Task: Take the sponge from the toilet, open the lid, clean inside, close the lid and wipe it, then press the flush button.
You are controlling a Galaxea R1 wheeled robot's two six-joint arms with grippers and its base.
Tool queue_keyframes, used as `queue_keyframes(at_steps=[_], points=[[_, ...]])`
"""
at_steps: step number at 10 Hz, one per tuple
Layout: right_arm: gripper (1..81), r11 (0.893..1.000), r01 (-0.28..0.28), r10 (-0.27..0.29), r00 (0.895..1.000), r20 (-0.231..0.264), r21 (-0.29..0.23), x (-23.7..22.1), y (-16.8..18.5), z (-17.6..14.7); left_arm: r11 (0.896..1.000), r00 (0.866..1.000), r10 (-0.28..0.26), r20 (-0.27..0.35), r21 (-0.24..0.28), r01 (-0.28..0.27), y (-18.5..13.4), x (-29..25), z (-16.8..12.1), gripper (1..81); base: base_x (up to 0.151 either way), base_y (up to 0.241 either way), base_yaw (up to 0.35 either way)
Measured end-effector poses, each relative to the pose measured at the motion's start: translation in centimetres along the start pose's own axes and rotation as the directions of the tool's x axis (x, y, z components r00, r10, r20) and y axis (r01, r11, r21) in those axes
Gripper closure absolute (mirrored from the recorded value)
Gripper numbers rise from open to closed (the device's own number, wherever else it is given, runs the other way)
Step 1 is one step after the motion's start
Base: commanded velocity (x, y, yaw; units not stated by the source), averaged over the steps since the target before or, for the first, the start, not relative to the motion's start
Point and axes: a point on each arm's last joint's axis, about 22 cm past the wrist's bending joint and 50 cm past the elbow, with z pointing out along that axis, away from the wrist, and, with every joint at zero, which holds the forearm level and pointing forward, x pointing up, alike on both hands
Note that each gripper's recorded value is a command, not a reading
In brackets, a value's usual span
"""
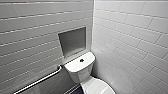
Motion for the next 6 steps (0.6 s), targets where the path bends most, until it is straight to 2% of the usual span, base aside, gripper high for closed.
queue_keyframes(at_steps=[6], points=[[81.1,0.996,0.079,-0.075,0.992,-0.100,0.040,0.2,-2.5,-2.3,0.997,0.991,0.081,-0.107,0.011,-0.081,1.4,1.2,-1.8,1.0,0.000,0.000,0.000]])
